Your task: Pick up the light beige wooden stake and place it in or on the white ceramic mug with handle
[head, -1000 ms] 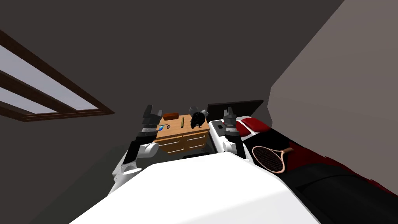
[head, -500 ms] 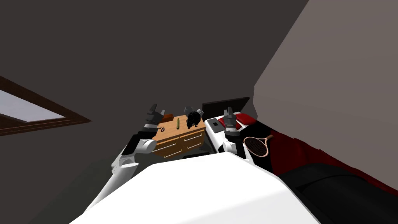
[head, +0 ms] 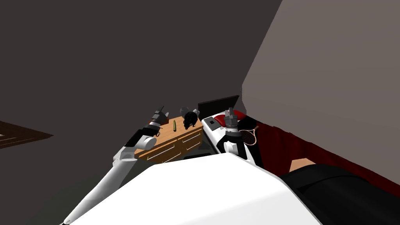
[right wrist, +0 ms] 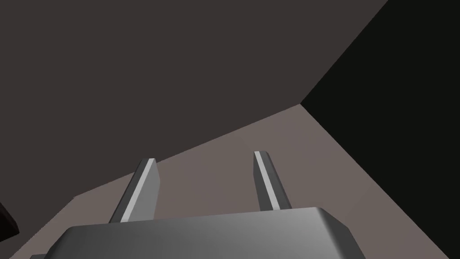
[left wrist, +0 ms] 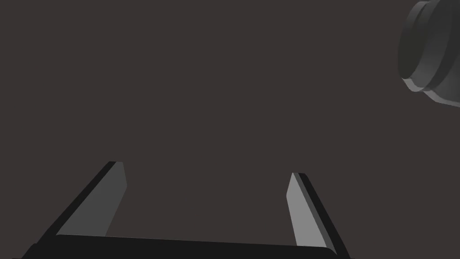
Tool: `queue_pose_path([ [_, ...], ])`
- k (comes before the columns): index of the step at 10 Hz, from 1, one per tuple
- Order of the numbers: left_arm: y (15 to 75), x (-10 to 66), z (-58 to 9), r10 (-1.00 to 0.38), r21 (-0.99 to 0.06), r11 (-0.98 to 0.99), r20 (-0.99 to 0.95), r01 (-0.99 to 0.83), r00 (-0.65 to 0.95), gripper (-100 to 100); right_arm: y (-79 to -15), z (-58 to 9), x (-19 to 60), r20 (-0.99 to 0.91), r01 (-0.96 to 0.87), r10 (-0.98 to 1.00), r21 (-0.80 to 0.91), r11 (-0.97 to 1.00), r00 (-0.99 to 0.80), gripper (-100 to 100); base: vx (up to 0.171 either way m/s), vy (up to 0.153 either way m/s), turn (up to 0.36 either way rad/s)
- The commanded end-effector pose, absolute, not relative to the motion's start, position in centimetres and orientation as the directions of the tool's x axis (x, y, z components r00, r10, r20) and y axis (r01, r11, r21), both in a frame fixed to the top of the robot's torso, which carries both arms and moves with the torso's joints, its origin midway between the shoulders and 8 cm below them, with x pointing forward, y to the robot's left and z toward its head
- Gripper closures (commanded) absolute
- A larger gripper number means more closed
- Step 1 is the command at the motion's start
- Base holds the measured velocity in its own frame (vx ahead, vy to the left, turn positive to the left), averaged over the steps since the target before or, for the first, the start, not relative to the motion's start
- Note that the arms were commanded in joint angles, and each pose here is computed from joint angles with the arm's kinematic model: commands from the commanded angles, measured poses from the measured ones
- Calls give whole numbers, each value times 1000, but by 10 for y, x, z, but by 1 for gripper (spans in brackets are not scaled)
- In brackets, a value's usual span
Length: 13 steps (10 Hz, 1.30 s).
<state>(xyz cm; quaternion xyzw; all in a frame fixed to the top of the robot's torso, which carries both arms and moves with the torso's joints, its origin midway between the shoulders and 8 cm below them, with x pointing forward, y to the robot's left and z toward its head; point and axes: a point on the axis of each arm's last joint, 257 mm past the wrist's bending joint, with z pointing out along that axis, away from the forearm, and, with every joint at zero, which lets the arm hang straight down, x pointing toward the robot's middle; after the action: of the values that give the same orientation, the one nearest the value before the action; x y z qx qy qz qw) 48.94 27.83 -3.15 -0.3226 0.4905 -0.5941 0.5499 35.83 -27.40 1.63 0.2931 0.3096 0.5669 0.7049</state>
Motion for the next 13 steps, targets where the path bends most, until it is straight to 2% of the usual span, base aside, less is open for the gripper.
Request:
queue_pose_path([
  [1,279,496,-43,-967,-953,92,-155,289,-204,-100,-274,16,358,-104,-618,981,764,185,165,0,-44,57,-183],
  [7,293,523,-107,-947,-985,166,-175,56,-270,-100,-274,16,358,-104,-618,981,764,185,165,0,-43,59,-253],
  [13,329,530,-177,-931,-946,258,-189,-196,-312,-100,-274,16,358,-104,-618,981,764,186,166,0,-48,62,-256],
])
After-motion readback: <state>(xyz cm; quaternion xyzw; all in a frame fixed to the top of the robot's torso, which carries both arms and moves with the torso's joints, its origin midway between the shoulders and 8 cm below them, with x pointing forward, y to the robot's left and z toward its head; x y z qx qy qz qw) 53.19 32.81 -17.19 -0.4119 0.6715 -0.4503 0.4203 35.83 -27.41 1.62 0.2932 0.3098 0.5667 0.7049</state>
